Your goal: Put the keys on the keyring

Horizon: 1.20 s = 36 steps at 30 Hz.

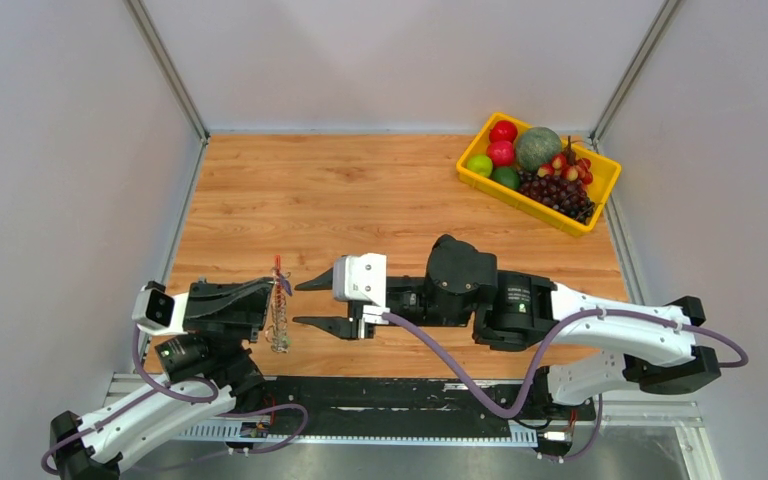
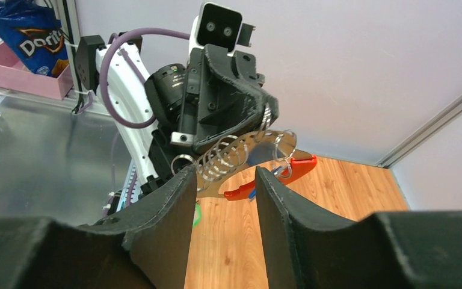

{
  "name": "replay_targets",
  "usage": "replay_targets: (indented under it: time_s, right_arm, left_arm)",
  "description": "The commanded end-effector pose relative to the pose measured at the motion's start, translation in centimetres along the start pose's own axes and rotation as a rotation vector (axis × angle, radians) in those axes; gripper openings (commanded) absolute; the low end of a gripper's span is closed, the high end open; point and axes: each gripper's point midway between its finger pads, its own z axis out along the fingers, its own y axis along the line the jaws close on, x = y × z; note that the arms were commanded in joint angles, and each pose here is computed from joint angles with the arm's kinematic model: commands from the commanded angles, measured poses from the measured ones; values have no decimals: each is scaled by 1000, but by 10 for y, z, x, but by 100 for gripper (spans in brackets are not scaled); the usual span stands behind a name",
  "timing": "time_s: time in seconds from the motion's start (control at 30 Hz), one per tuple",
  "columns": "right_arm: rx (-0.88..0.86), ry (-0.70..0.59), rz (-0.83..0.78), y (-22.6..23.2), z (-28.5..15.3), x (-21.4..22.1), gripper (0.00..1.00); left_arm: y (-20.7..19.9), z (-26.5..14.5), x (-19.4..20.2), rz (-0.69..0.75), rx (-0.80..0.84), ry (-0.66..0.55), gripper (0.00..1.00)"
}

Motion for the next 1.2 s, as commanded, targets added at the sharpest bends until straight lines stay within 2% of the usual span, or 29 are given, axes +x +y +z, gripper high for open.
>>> replay_targets:
  time_s: [0.0, 0.23, 0.8, 0.93, 1.07, 1.17]
  right_arm:
    - [40, -145, -7, -22, 0, -50, 45]
    - [40, -183, 16, -26, 7, -63, 41]
    - [-21, -170, 56, -16, 21, -54, 35]
    - [-30, -169, 66, -15, 23, -53, 26]
    - [-34, -168, 72, -16, 24, -52, 12]
    - [-38, -165, 74, -16, 24, -51, 9]
  left_arm:
    - [-15, 5, -17, -4, 65, -65, 0]
    - [-18, 2, -19, -2, 79, -75, 0]
    - [-23, 4, -24, 0, 103, -88, 0]
    - [-25, 5, -24, -5, 112, -87, 0]
    - [-26, 5, -25, -7, 116, -88, 0]
    - [-26, 6, -25, -4, 118, -89, 0]
